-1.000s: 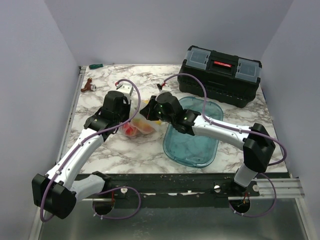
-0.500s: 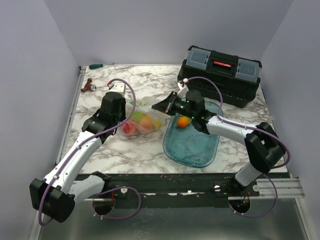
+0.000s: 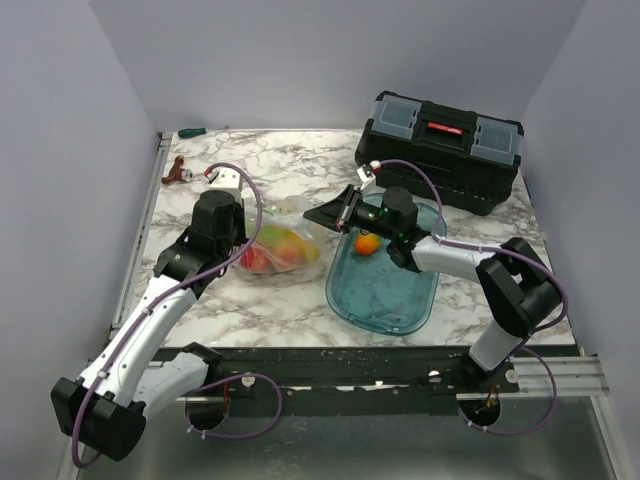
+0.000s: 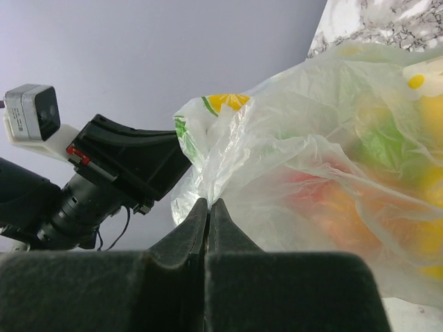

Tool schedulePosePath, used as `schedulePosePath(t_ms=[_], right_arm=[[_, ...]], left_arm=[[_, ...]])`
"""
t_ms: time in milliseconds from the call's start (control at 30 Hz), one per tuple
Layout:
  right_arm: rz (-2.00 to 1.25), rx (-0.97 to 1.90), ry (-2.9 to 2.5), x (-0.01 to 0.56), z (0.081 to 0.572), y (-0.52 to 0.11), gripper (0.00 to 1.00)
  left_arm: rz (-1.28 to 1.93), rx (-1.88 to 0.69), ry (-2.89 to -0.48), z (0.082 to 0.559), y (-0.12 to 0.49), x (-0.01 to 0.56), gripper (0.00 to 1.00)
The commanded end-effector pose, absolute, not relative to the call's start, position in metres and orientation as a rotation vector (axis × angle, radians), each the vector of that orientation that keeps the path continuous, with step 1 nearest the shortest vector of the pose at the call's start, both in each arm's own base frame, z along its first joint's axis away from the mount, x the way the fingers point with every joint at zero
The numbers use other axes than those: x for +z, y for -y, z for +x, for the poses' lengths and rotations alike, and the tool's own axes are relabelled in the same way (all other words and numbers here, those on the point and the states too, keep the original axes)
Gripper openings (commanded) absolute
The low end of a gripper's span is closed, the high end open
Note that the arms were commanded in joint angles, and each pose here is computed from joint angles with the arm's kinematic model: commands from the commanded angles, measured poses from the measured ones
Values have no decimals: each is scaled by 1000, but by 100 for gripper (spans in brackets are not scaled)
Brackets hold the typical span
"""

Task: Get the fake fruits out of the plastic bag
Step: Untie the plastic bag at the center of the board.

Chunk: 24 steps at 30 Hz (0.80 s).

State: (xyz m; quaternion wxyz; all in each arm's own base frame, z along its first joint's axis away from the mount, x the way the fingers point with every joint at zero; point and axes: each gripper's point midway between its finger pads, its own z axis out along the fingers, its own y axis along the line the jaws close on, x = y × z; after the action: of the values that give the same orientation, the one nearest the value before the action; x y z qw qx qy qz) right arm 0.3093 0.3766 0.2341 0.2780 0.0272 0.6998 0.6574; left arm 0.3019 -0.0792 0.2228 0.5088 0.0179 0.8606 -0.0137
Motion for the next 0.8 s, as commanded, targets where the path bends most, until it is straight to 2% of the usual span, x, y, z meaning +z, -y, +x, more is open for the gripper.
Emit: schedulePosePath(t_ms=[0,67,267,300,367,533,767], right_arm=[[53,1792,-1847,239,308,-374,1],[49,1779,-1854,237,308,-375,1],[31,1781,-1852,235,305,-375,1],[20,1781,-1851,235,304,-375,1],[-1,1771,-1859,235,304,-376,1],[-50,1752,-1870,241,304,-379,1],[-84,1745,-1900,246,305,-383,1]], left_arm=[[32,-112,-1990,296,82,242,0],[21,-162,-1977,290,85,252,5],[55,-316,-1947,270,101,290,58],[99,-336,-1943,270,107,295,66],[205,-373,-1954,273,121,303,74],[354,-383,-2053,289,139,281,77],[359,-328,-2092,303,138,238,81]])
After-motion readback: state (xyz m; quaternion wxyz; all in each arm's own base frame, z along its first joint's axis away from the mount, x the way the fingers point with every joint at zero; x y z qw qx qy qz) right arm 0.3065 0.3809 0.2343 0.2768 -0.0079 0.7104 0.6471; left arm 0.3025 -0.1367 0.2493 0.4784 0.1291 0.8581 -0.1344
